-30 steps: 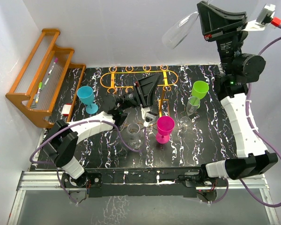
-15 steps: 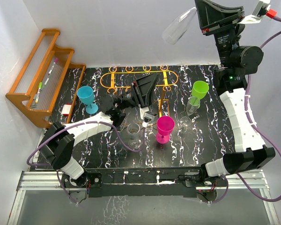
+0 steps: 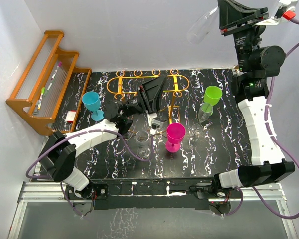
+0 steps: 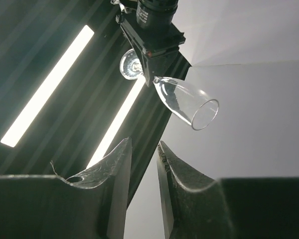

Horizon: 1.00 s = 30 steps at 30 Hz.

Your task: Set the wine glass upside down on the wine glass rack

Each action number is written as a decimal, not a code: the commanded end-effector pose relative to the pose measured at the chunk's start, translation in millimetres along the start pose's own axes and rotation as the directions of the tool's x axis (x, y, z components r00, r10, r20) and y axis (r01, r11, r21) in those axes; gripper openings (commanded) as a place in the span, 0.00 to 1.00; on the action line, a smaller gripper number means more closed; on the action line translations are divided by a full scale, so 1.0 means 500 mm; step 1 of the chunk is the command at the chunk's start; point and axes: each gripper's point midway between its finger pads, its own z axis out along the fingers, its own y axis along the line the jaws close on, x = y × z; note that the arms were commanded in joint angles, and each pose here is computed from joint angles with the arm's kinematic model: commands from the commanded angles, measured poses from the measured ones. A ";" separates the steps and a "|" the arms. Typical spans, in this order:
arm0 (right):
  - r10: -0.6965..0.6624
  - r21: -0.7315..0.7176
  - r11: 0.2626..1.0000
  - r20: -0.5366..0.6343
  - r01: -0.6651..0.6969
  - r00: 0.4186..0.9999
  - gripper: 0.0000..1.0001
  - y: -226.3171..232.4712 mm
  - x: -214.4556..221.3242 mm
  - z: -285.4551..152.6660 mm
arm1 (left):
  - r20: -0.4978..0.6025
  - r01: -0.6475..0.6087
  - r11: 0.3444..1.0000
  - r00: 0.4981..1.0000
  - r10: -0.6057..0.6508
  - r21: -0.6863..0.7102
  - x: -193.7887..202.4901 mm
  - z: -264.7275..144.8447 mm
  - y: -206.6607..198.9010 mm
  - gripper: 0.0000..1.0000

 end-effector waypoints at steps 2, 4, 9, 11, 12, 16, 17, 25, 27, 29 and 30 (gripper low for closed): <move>-0.171 0.073 0.983 0.019 0.169 0.985 0.08 -0.047 -0.022 -0.009 | -0.063 -0.086 0.989 0.995 0.079 -0.118 0.029 0.001 0.133 0.27; -0.228 0.066 0.971 -0.033 0.230 0.973 0.08 -0.077 0.018 -0.013 | -0.115 -0.089 0.987 0.991 0.074 -0.133 0.050 -0.002 0.164 0.28; -0.292 0.008 0.955 -0.174 0.298 0.941 0.08 -0.142 0.141 -0.031 | -0.328 -0.041 0.991 0.945 -0.002 -0.125 0.138 -0.032 0.238 0.28; -0.306 -0.020 0.951 -0.209 0.308 0.929 0.08 -0.156 0.176 -0.037 | -0.414 0.009 0.996 0.909 -0.047 -0.094 0.172 -0.048 0.247 0.29; -0.315 -0.040 0.948 -0.225 0.315 0.922 0.08 -0.161 0.193 -0.041 | -0.458 0.035 0.997 0.887 -0.064 -0.073 0.188 -0.057 0.247 0.29; -0.379 -0.101 0.925 -0.281 0.366 0.882 0.08 -0.195 0.255 -0.054 | -0.648 0.102 0.994 0.760 -0.058 0.031 0.251 -0.110 0.246 0.30; -0.395 -0.113 0.919 -0.297 0.379 0.869 0.08 -0.208 0.272 -0.058 | -0.700 0.122 0.991 0.712 -0.053 0.049 0.269 -0.127 0.247 0.30; -0.339 -0.188 0.940 -0.411 0.285 0.846 0.08 -0.318 0.383 -0.118 | -0.960 0.434 0.898 0.216 -0.179 -0.070 0.367 -0.309 0.282 0.46; -0.326 -0.248 0.939 -0.435 0.237 0.839 0.08 -0.311 0.423 -0.142 | -0.972 0.468 0.879 0.150 -0.178 -0.089 0.364 -0.344 0.287 0.55; -0.310 -0.292 0.937 -0.435 0.194 0.845 0.08 -0.302 0.451 -0.165 | -0.978 0.499 0.858 0.084 -0.192 -0.126 0.358 -0.379 0.286 0.63; -0.313 -0.331 0.927 -0.426 0.175 0.849 0.08 -0.291 0.465 -0.181 | -0.979 0.513 0.845 0.041 -0.199 -0.150 0.353 -0.398 0.282 0.66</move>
